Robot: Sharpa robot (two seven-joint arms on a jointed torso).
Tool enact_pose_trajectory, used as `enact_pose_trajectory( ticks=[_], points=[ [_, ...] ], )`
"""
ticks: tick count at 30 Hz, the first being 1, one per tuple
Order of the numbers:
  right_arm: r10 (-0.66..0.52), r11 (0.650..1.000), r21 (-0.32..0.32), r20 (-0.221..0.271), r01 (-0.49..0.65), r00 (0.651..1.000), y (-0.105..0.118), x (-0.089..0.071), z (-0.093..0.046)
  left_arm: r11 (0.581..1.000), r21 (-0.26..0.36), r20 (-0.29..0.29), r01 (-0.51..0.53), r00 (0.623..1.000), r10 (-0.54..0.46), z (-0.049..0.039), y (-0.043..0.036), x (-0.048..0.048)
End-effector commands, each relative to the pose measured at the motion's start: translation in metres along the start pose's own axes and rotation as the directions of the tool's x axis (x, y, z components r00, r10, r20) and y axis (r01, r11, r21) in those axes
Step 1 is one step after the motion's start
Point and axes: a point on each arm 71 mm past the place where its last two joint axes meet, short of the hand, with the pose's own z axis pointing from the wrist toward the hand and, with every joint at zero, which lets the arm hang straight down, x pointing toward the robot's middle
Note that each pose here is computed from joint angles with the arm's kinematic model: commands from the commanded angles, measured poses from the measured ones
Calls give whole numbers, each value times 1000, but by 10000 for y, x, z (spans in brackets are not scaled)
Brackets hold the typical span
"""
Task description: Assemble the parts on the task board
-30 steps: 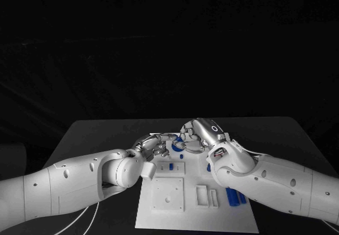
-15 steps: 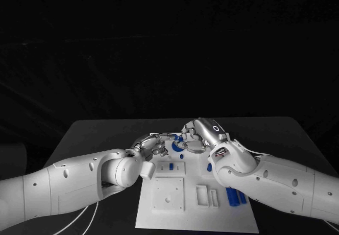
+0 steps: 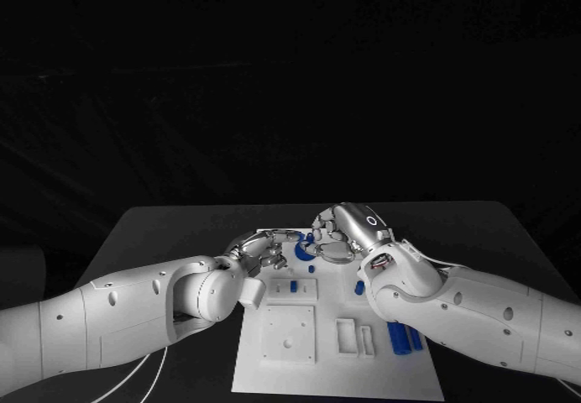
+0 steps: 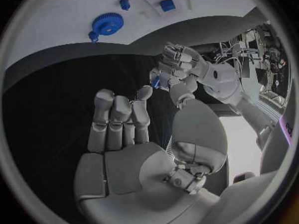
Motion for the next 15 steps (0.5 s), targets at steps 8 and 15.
enact_pose_trajectory(
  ticks=[8,15],
  points=[
    [17,1000,-13,14,-17,1000,26,-12,10,999,-19,-19,-48,999,47,1,20,44],
    [18,1000,-14,13,-18,1000,26,-11,11,998,-25,-24,-54,998,53,1,25,50]
  ],
)
